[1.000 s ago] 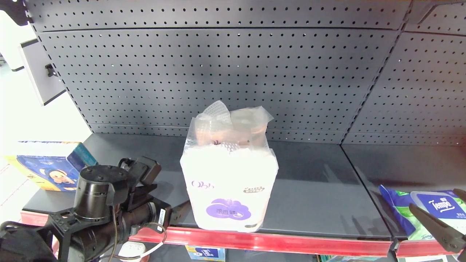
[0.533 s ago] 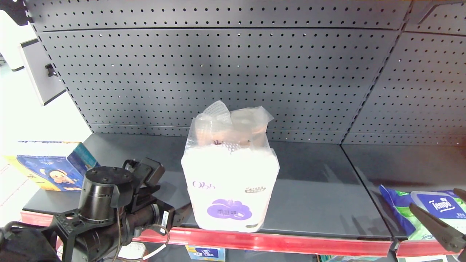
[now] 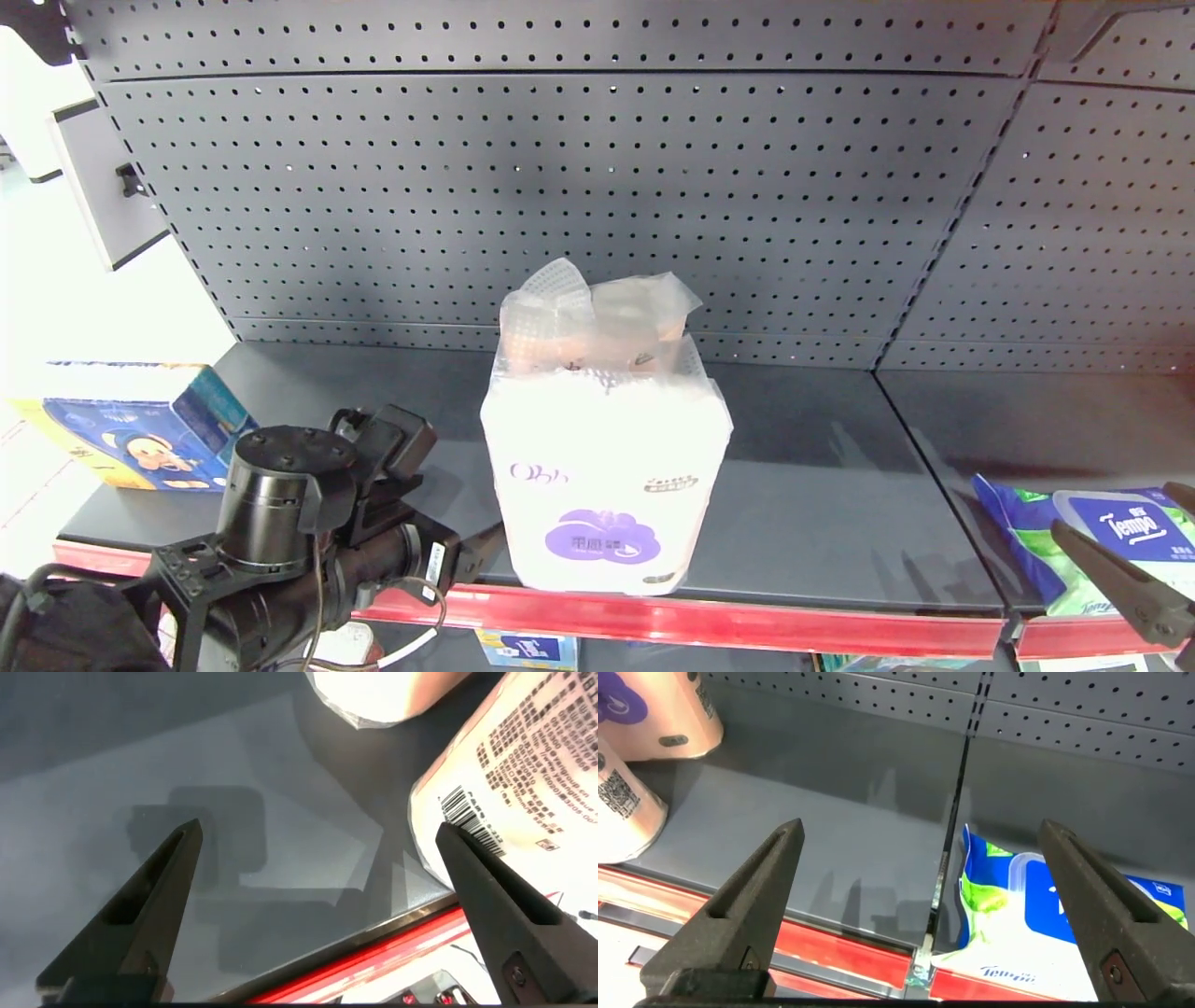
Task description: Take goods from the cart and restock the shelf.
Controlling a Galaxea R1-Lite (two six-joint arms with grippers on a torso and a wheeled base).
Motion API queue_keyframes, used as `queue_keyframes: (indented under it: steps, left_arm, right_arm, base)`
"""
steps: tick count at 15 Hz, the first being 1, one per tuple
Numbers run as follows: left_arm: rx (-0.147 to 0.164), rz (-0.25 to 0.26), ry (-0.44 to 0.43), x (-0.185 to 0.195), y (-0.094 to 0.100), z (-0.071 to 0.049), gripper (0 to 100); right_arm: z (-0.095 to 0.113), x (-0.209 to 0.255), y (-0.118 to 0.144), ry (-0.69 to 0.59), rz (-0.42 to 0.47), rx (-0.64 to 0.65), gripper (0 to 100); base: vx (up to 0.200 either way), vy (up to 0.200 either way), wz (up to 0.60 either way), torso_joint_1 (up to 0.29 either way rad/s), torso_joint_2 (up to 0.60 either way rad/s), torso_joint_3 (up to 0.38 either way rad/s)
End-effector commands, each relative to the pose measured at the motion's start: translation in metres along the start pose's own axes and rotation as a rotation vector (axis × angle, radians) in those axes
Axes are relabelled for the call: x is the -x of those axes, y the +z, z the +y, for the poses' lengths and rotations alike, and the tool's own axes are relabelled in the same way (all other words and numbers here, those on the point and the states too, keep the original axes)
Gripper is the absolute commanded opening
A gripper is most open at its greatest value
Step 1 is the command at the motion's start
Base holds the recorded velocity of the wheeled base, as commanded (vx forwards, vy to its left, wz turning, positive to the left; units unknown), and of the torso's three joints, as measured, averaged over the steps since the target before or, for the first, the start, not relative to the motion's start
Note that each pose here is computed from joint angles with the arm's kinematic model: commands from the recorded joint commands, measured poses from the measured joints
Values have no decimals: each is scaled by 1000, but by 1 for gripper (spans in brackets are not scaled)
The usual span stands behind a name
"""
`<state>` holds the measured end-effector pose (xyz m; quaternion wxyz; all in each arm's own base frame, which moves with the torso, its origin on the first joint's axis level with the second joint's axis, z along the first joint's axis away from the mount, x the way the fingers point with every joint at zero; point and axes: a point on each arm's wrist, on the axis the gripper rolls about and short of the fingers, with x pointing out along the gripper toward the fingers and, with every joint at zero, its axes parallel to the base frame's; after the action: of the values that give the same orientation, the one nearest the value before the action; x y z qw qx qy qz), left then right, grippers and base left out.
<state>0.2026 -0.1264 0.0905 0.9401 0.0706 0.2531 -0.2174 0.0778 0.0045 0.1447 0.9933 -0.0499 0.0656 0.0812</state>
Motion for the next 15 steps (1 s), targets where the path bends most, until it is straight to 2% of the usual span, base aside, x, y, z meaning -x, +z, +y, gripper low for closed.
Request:
queue_keyframes:
  steps: [1,6,9,10,12,14,15]
  left_arm:
    - [-3,-2,-6,-2,1,-2,100]
    - [-2,1,-6,-1,0,-2,100]
    - [20,4,2,0,-1,-1,100]
    - [49,-18,32,6,1,1,100]
    - [105,-116,62,29,14,5,100]
    - [125,-181,81,46,21,11,100]
    - [129,-188,84,57,15,13,100]
  right_arm:
    - [0,0,0,1,-2,1,100]
    - [0,0,0,3,1,0,100]
    - [0,0,-1,3,2,0,100]
    - [1,1,-3,2,8,-1,100]
    - [2,4,-10,6,19,-7,100]
    - [3,11,-9,25,-20,-19,100]
    - [3,12,-11,27,-20,-20,100]
  base:
    - [0,0,0,0,0,0]
    - [0,0,0,0,0,0]
    - [0,0,0,0,0,0]
    - [0,0,0,0,0,0]
    - [0,0,0,0,0,0]
    - [0,0,0,0,0,0]
    - [0,0,0,0,0,0]
